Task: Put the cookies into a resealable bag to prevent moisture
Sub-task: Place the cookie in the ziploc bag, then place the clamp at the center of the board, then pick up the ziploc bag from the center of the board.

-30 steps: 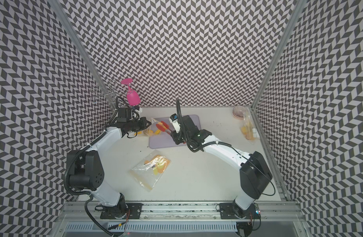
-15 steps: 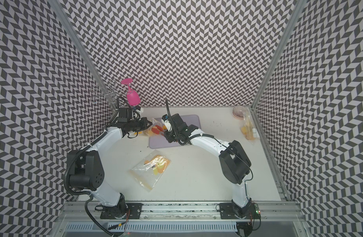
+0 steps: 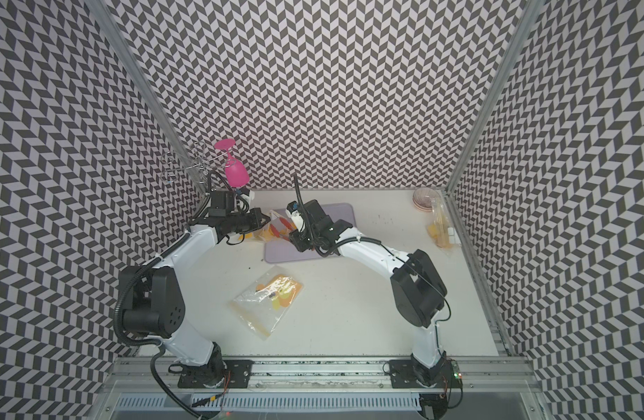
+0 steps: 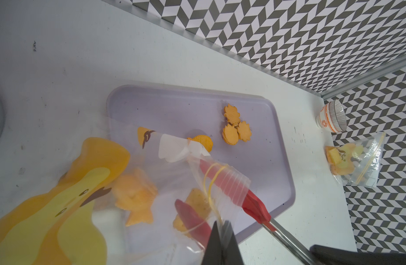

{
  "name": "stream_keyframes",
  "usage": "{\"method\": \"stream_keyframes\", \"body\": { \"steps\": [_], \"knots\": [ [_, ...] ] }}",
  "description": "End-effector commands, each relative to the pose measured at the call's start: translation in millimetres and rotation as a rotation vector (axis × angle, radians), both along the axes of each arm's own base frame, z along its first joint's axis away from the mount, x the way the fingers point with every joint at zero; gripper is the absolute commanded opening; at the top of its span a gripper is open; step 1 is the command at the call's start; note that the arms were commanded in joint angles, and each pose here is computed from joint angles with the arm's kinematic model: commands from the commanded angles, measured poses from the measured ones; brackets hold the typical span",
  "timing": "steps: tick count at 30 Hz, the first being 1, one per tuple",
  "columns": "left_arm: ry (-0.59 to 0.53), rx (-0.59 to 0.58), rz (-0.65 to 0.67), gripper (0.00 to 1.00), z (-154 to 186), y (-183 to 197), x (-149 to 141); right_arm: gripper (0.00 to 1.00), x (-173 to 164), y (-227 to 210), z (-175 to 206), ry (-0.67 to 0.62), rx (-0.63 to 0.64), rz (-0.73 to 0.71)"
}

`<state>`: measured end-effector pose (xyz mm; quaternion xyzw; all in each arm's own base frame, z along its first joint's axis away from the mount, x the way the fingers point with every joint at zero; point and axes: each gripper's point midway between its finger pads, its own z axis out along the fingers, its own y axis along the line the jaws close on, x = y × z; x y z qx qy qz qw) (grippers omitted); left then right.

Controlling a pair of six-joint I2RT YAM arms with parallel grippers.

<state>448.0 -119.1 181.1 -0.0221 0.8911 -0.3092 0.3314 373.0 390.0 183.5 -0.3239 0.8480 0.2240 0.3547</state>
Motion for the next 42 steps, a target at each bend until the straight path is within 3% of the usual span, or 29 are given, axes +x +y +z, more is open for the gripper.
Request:
{"method": "stream_keyframes", "body": {
  "steps": [1,6,11,19,23,29,36,42],
  "knots": [
    [-0.025,0.016,-0.001,0.00,8.8,1.0,5.3,0.44,-14.5,-12.1,60.4,-0.105,0.117,-0.013],
    [-0.027,0.018,0.017,0.00,9.8,6.0,6.6,0.41,-42.2,-68.1,66.9,-0.150,0.200,-0.175],
    [-0.039,0.018,0.025,0.00,12.7,8.7,6.2,0.40,-53.3,-141.4,15.2,-0.111,0.143,-0.440],
    [-0.050,0.028,0.037,0.00,15.6,11.5,5.3,0.37,-71.4,-185.0,-46.6,0.014,-0.009,-0.550],
    [-0.060,0.029,0.039,0.00,19.1,11.8,4.7,0.36,-92.9,-195.5,-63.3,0.087,0.030,-0.577],
    [-0.081,0.014,0.029,0.00,28.8,9.4,2.7,0.36,-117.4,-235.5,-87.5,0.151,0.038,-0.760],
    [-0.114,0.018,0.047,0.00,63.1,12.4,-8.6,0.49,-123.0,-256.2,-129.0,0.252,-0.055,-0.838],
    [-0.148,0.027,0.019,0.00,98.3,-2.8,-28.8,0.81,-120.7,-254.1,-148.3,0.356,-0.084,-0.829]
  ]
}}
